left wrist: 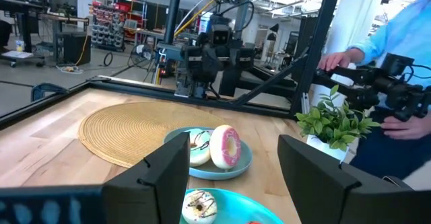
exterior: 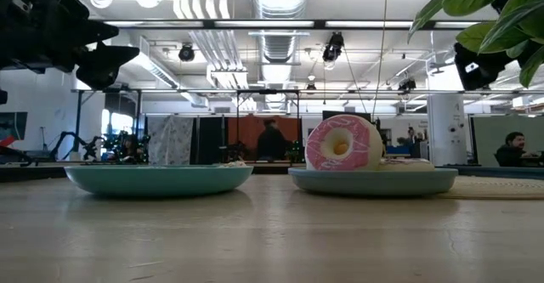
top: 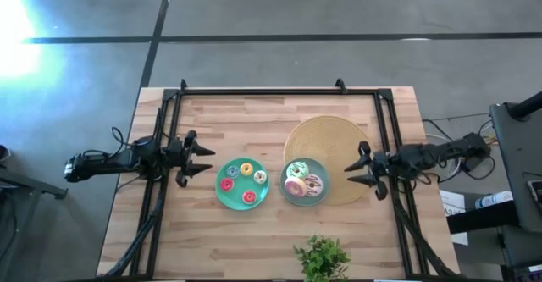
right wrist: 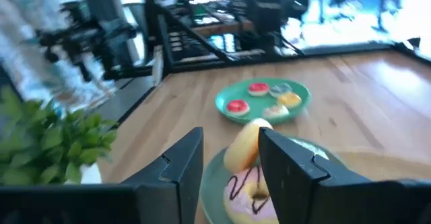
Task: Pick & Place donuts
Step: Return to Home Position
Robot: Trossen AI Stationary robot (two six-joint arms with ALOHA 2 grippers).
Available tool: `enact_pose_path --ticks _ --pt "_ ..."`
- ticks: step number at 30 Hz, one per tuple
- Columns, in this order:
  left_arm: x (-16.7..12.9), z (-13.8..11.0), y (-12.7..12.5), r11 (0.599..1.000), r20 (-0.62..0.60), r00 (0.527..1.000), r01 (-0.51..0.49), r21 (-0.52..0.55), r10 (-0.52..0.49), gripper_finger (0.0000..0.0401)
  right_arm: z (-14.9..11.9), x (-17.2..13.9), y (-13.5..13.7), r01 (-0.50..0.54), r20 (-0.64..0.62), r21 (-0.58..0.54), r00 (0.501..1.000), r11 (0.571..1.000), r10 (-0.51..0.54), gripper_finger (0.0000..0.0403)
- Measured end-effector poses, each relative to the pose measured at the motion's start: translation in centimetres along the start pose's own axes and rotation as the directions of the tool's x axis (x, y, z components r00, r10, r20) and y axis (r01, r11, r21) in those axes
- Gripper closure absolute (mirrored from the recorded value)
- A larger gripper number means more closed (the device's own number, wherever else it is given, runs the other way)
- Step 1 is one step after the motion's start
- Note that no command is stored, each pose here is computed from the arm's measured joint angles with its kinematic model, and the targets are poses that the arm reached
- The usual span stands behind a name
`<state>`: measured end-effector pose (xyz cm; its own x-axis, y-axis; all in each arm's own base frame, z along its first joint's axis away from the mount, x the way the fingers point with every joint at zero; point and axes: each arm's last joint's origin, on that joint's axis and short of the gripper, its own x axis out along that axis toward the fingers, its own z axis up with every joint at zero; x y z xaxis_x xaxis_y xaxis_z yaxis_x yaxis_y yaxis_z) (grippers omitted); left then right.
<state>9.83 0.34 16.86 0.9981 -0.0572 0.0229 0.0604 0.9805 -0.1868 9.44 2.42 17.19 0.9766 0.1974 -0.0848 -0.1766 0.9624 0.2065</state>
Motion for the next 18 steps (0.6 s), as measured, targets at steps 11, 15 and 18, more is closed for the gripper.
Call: enact_pose_path --ticks 11,15,18 --pt "0.00 0.00 0.00 1.000 0.000 1.000 -0.001 0.000 0.001 0.0201 0.33 -0.35 -0.96 -0.132 0.048 -0.167 0.989 0.977 0.142 0.0279" --pt "0.00 0.00 0.00 1.000 0.000 1.000 0.000 0.000 0.000 0.0201 0.24 -0.13 -1.02 -0.132 0.121 -0.186 0.980 0.974 0.156 0.0280" --pt "0.00 0.00 0.01 1.000 0.000 1.000 -0.001 0.000 0.001 0.0201 0.20 -0.12 -1.03 -0.132 0.116 -0.185 0.981 0.974 0.155 0.0276"
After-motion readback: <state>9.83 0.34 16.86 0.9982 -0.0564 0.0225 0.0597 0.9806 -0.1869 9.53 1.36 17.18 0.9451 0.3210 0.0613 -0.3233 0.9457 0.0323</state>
